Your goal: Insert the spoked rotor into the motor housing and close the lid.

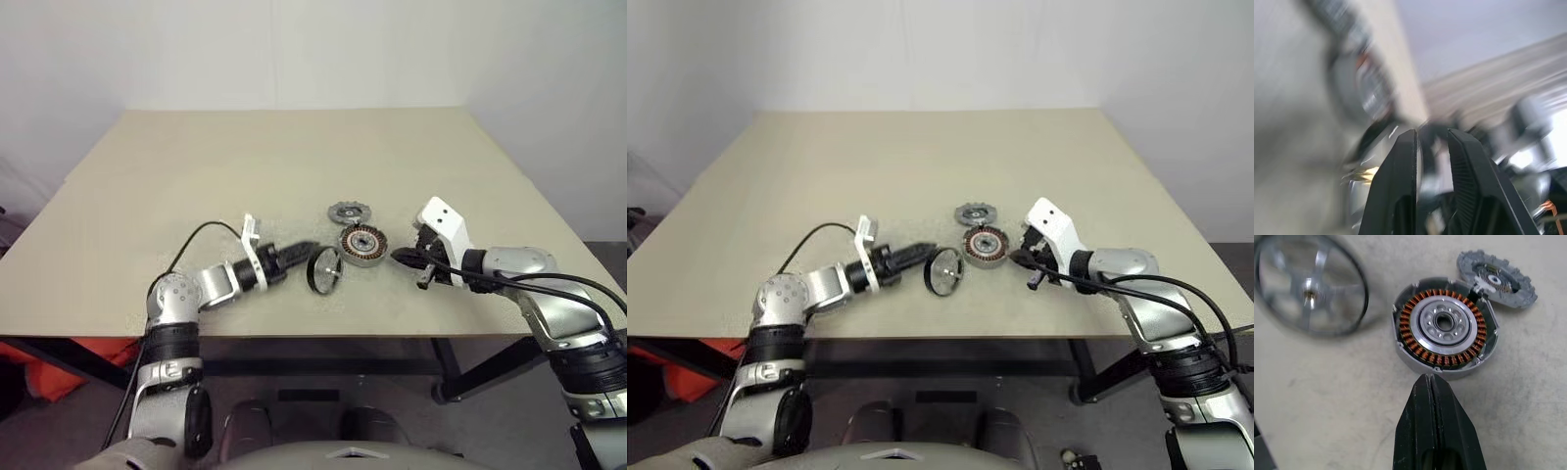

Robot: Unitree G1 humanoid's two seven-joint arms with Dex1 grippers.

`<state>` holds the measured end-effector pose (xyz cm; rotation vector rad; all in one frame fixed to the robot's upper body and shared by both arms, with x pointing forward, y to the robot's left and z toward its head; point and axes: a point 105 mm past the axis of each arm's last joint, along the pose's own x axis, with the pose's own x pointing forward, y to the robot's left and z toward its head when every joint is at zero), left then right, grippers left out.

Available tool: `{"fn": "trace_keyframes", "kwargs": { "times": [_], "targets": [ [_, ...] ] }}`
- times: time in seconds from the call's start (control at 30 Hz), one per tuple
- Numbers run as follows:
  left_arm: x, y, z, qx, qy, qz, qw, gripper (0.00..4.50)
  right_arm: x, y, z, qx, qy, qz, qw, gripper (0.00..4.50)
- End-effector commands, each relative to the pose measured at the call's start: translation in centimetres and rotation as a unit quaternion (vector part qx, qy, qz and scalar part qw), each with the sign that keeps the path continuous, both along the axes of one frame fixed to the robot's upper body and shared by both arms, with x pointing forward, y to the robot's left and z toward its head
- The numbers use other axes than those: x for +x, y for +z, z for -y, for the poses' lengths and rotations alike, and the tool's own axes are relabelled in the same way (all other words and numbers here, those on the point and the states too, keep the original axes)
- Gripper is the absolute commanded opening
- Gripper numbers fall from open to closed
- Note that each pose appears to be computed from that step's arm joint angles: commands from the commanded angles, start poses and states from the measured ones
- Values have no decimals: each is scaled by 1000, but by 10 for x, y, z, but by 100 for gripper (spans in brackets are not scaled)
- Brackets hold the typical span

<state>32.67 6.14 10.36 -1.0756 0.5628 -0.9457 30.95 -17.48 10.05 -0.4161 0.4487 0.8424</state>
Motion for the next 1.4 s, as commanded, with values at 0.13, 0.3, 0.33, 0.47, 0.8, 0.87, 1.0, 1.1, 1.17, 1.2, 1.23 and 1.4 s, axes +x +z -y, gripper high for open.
{"fn": "trace_keyframes", "kwargs": {
  "times": [0.13,0.3,0.33,0.47,0.8,0.87,1.0,1.1,1.17,1.2,1.23,1.4],
  "targets": [
    [13,24,22,-38,2,14,999,103,3,8,-2,-17,11,28,999,0],
    [9,18,26,-23,-10,12,1000,103,3,8,-3,-14,7,30,999,0],
    [8,17,25,-21,-9,12,1000,103,3,8,-3,-13,7,30,999,0],
    [10,16,16,-12,-1,14,1000,103,4,8,-6,-8,8,31,999,0],
    [9,10,-6,-1,65,24,998,103,8,9,-14,2,10,35,999,0],
    [5,1,-13,9,82,9,997,103,9,9,-16,5,11,36,999,0],
    [-5,-9,-14,14,74,-22,997,230,10,9,-18,7,13,36,999,0],
    [-7,-14,-17,14,77,-37,996,257,13,9,-18,6,14,37,999,0],
    [-7,-14,-17,5,78,-45,996,257,14,10,-19,6,15,37,999,0],
    [-7,-15,-17,1,78,-50,996,257,14,10,-19,5,15,38,999,0],
    [-6,-16,-16,-3,78,-56,995,257,14,10,-19,5,16,38,999,0],
    [-7,-25,-13,-5,81,-82,993,257,15,10,-20,4,17,39,999,0]
  ]
}}
